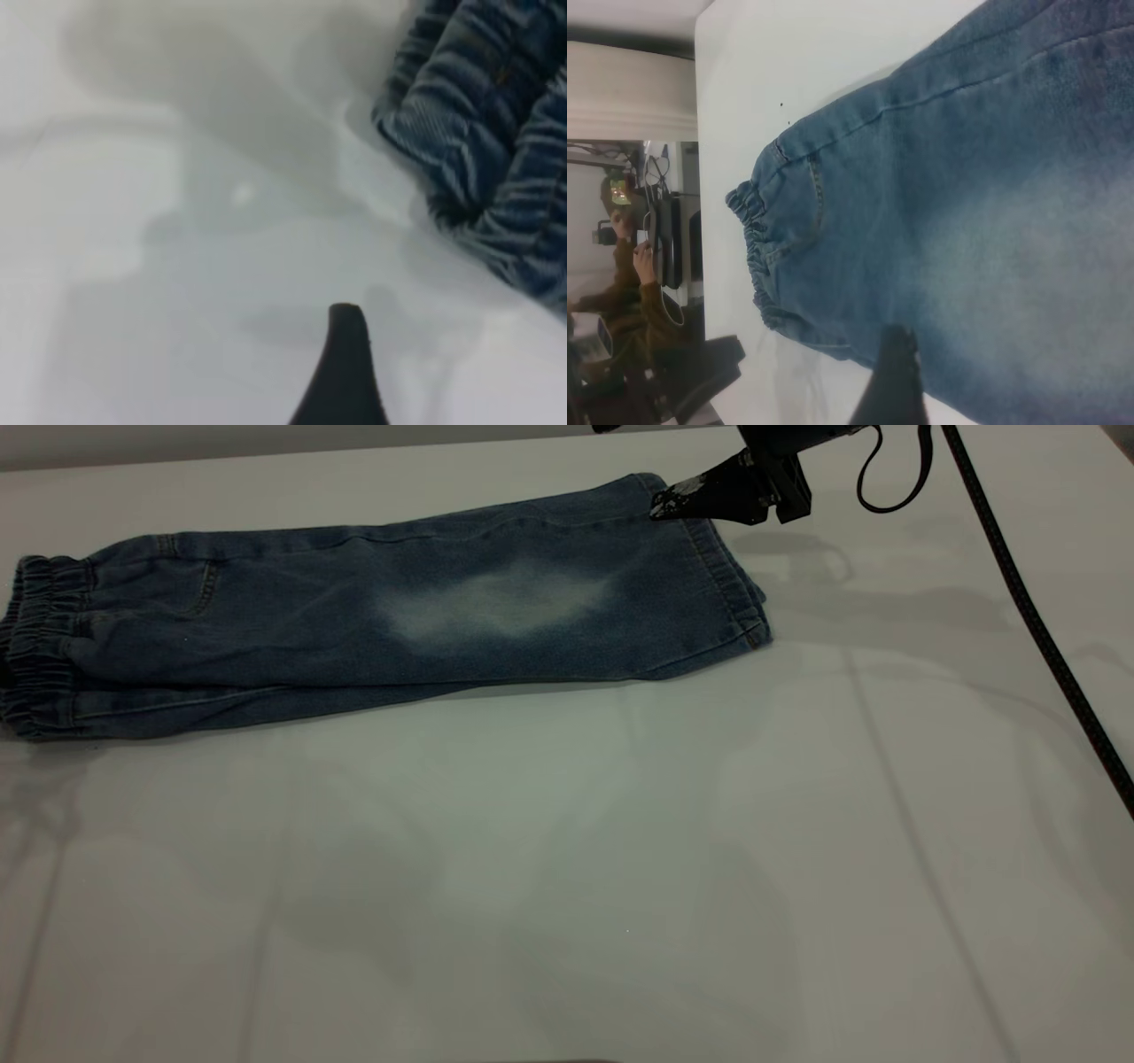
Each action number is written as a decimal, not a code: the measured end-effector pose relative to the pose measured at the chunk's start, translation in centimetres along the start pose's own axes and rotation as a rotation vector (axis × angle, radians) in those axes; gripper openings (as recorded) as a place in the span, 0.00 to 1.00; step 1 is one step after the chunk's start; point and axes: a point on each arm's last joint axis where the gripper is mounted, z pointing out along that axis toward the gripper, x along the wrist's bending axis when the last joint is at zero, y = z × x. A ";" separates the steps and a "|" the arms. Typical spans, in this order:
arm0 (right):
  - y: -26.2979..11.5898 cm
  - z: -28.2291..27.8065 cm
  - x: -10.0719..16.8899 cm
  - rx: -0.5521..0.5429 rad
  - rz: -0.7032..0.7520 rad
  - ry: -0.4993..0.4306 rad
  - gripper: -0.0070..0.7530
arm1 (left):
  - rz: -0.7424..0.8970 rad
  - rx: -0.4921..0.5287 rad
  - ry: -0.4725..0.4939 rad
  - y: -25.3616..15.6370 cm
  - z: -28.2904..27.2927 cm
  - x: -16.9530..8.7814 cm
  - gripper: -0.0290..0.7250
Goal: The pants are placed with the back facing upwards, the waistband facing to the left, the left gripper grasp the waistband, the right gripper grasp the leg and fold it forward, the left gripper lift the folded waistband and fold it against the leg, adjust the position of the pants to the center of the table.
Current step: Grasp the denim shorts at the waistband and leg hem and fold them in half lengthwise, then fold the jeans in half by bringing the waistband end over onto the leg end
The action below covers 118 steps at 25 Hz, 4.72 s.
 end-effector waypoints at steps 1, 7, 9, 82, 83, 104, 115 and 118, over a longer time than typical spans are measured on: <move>0.0 0.0 0.0 0.000 0.000 0.000 0.73 | -0.007 0.001 0.004 -0.1 0.4 0.1 0.77; -0.1 0.0 0.0 0.010 -0.010 -0.005 0.73 | -0.047 -0.014 0.021 -0.4 2.5 0.6 0.77; -0.1 0.0 -0.1 0.014 -0.014 -0.009 0.73 | -0.045 -0.035 0.018 -0.2 2.5 0.6 0.77; -2.4 7.6 6.4 0.087 -0.252 -0.126 0.71 | 0.359 -0.288 -0.187 2.0 -2.7 -8.3 0.15; -2.5 8.4 6.3 0.096 -0.260 -0.131 0.71 | 0.382 -0.295 -0.203 1.7 -3.2 -8.9 0.15; -7.3 16.7 4.2 0.300 -0.335 -0.121 0.66 | 0.575 -0.360 -0.394 -2.7 -7.5 -15.2 0.15; 2.8 6.5 9.7 0.221 -0.481 -0.069 0.66 | 0.644 -0.404 -0.504 -5.3 -9.6 -17.9 0.15; 5.0 2.9 11.7 0.165 -0.515 -0.056 0.66 | 0.679 -0.415 -0.552 -6.9 -9.8 -19.2 0.15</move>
